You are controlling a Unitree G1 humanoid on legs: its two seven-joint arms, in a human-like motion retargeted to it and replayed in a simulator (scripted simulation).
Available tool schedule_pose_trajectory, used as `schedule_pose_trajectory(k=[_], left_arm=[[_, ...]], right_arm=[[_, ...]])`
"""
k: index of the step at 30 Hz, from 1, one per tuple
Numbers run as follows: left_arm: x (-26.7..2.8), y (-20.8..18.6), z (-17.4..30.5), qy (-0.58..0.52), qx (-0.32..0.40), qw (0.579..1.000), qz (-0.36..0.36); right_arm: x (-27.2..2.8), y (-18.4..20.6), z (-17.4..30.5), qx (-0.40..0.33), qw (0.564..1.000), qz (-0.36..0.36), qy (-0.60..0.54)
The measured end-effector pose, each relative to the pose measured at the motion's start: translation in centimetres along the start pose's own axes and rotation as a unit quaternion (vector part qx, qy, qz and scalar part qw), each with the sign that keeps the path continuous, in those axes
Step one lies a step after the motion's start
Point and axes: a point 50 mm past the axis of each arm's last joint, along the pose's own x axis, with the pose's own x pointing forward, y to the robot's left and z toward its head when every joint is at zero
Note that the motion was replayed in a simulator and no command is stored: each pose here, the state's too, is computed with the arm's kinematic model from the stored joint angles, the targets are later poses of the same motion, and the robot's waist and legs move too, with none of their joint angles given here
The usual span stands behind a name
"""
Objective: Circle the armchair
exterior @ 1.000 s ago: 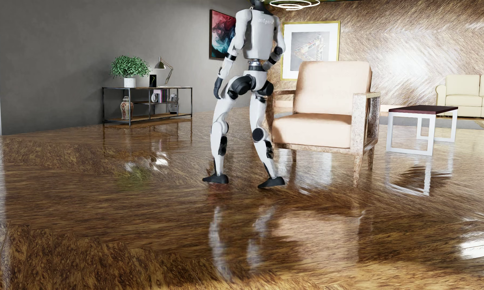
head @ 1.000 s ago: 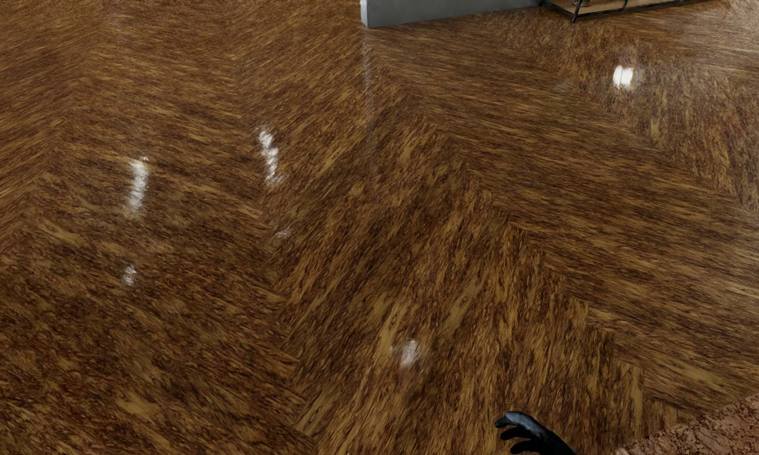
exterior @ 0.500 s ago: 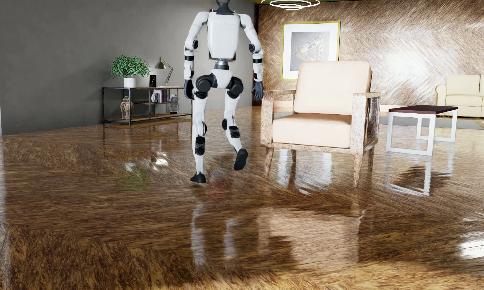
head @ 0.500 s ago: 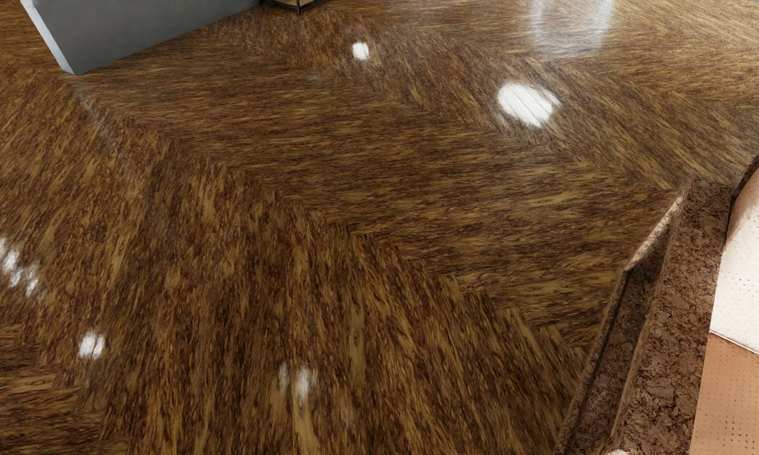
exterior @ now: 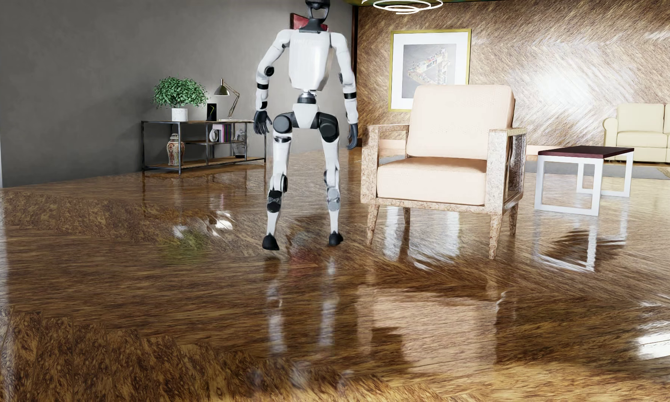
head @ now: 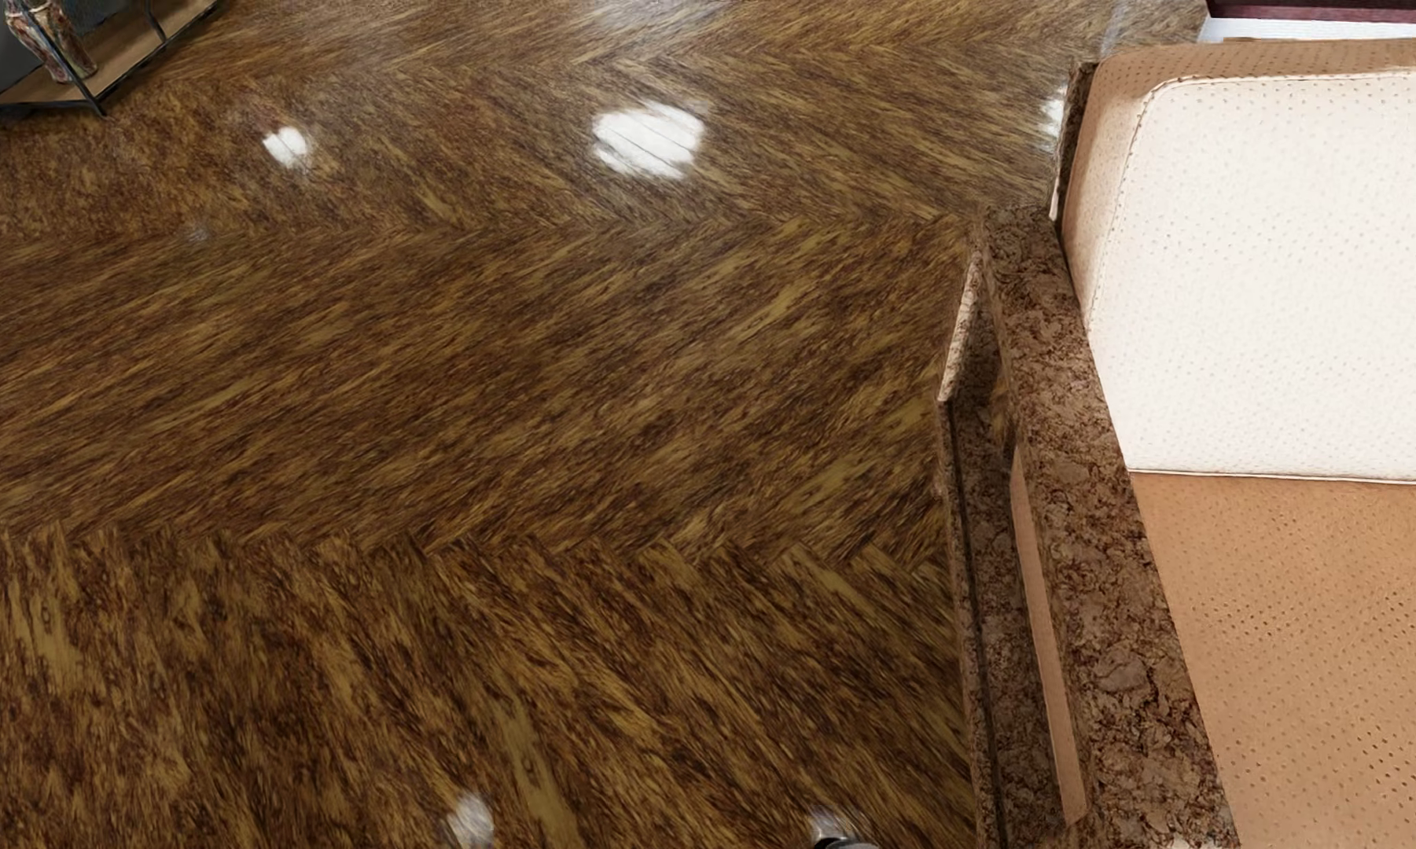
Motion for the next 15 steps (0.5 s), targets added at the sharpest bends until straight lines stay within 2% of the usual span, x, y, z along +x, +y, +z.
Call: schedule_pose_trajectory(k=[3,6,11,15], left_arm=[[-0.1,-2.9,1.3,-0.028,-0.032,0.999,-0.028],[-0.7,-5.4,2.3,-0.057,-0.018,0.996,-0.066],[-0.3,-3.5,3.3,-0.072,-0.006,0.996,-0.045],[-0.4,-2.2,3.0,-0.073,0.005,0.997,-0.031]], right_arm=[[-0.1,-0.3,-1.8,-0.021,0.999,0.001,0.04],[-0.1,-1.2,-0.3,-0.012,1.0,-0.012,0.007],[0.0,-3.5,5.8,0.0,0.994,-0.044,-0.104],[-0.2,-4.9,8.0,-0.005,0.988,-0.061,-0.138]])
